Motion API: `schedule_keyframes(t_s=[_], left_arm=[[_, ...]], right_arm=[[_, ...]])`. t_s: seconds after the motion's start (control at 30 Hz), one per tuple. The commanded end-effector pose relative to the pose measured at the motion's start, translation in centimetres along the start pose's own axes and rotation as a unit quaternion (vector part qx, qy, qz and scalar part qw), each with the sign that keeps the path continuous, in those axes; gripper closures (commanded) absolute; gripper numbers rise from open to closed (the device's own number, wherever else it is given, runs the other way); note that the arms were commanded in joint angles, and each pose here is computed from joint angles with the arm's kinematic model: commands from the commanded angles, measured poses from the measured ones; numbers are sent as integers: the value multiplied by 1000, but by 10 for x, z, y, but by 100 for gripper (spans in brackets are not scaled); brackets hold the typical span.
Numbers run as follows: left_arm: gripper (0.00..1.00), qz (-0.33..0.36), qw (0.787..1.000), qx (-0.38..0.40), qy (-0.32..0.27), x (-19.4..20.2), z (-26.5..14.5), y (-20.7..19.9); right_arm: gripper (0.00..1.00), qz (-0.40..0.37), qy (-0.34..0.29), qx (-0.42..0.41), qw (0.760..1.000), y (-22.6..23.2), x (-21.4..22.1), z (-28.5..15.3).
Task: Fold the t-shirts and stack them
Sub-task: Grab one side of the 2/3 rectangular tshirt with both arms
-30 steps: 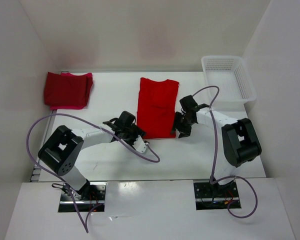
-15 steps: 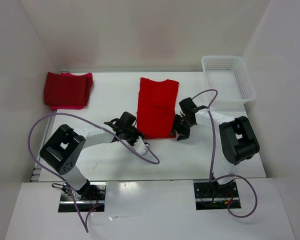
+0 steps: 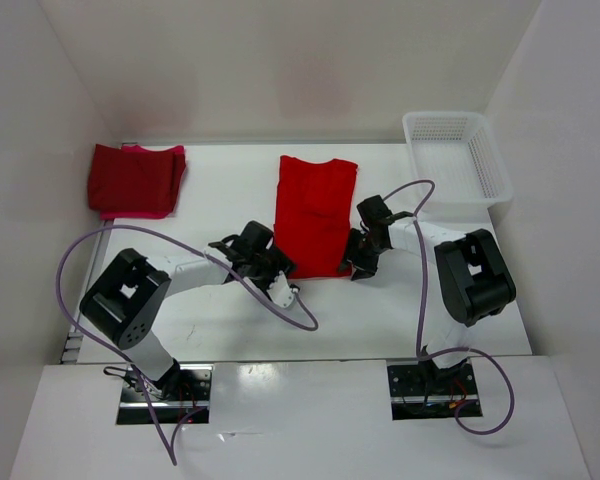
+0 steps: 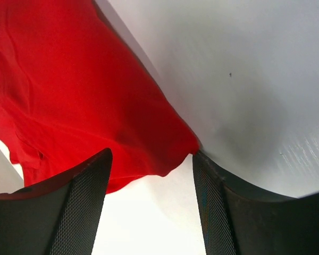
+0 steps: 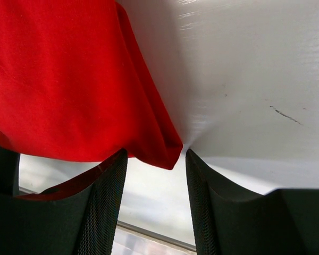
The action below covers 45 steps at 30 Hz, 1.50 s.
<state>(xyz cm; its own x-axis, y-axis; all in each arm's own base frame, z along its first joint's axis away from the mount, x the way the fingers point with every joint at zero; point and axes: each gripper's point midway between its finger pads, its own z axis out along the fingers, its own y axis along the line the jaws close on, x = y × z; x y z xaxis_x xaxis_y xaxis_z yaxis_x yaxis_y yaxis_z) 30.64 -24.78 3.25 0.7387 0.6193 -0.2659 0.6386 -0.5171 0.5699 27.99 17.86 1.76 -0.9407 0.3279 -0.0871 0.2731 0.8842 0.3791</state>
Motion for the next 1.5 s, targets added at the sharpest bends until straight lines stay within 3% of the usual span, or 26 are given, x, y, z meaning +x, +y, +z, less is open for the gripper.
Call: schedule_keyframes(t_s=[0.0,0.33,0.57,0.7,0.83,0.93,0.97,1.0,1.1,1.23,1.47], left_arm=[[30,-10,997,69,-33,-13,4,-36],[30,-18,989,137,-45,-20,-8,-58],[31,-38,996,73,-35,-14,3,-32],[39,-41,996,71,-31,-16,8,-33],[54,-49,996,67,-30,-16,8,-31],[63,-53,997,54,-25,-13,9,-27],[66,-50,997,46,-25,-13,11,-25],[75,-55,997,44,-20,-11,11,-27],[87,-62,997,27,-20,-10,12,-19],[96,-72,997,26,-24,-13,8,-14],[96,-122,987,87,-55,-38,-13,-37]], right_arm=[[46,3,-23,3,1000,0,-14,6],[46,7,-23,3,1000,0,-14,6],[46,7,-23,3,1000,0,-14,6],[46,8,-19,6,1000,-4,-10,9],[48,15,-14,10,1000,-8,-8,16],[63,16,-10,13,1000,-9,-9,20],[74,16,-10,13,1000,-9,-9,20],[81,16,-10,13,1000,-9,-9,20],[99,16,-10,13,1000,-9,-9,20],[100,7,-5,17,1000,-8,-2,11],[100,-26,20,32,999,-9,35,-18]])
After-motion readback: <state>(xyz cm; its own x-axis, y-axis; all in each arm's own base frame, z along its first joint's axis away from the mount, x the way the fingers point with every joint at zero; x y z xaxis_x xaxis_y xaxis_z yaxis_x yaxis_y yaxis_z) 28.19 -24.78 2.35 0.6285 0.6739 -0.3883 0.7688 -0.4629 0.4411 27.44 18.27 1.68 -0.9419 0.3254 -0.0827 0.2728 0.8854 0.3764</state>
